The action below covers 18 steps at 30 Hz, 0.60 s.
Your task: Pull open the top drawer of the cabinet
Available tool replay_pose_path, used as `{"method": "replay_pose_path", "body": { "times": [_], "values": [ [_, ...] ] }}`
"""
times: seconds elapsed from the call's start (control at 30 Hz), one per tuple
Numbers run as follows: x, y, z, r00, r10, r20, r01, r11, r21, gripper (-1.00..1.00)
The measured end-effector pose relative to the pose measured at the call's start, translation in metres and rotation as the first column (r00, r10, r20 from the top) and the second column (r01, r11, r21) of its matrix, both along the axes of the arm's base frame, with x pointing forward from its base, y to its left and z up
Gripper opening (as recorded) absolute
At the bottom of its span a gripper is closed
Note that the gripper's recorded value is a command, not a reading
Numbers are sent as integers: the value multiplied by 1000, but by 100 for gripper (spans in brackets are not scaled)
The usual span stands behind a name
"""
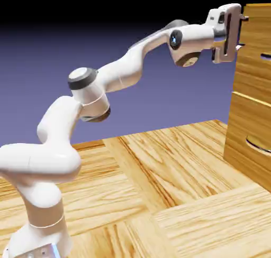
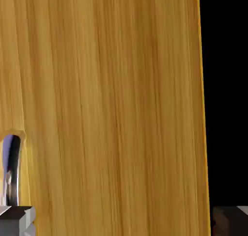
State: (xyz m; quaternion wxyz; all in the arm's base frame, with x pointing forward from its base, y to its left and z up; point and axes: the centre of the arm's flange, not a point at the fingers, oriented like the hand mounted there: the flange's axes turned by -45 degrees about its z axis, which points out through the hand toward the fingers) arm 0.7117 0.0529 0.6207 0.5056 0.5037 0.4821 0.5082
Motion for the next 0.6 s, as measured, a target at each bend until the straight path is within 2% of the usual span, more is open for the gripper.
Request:
{"method": "replay_pose_path", "body": {
  "times": [0.1, 0.47, 0.5, 0.6],
  "values": [
    [31, -28, -41, 999, 19, -27, -20, 1000, -24, 0],
    [78, -28, -41, 999, 19, -27, -20, 1000, -24, 0],
    [79, -28, -42, 999, 19, -28, -20, 1000, -24, -100],
    [76, -28, -42, 999, 19, -28, -20, 1000, -24, -100]
  ]
}}
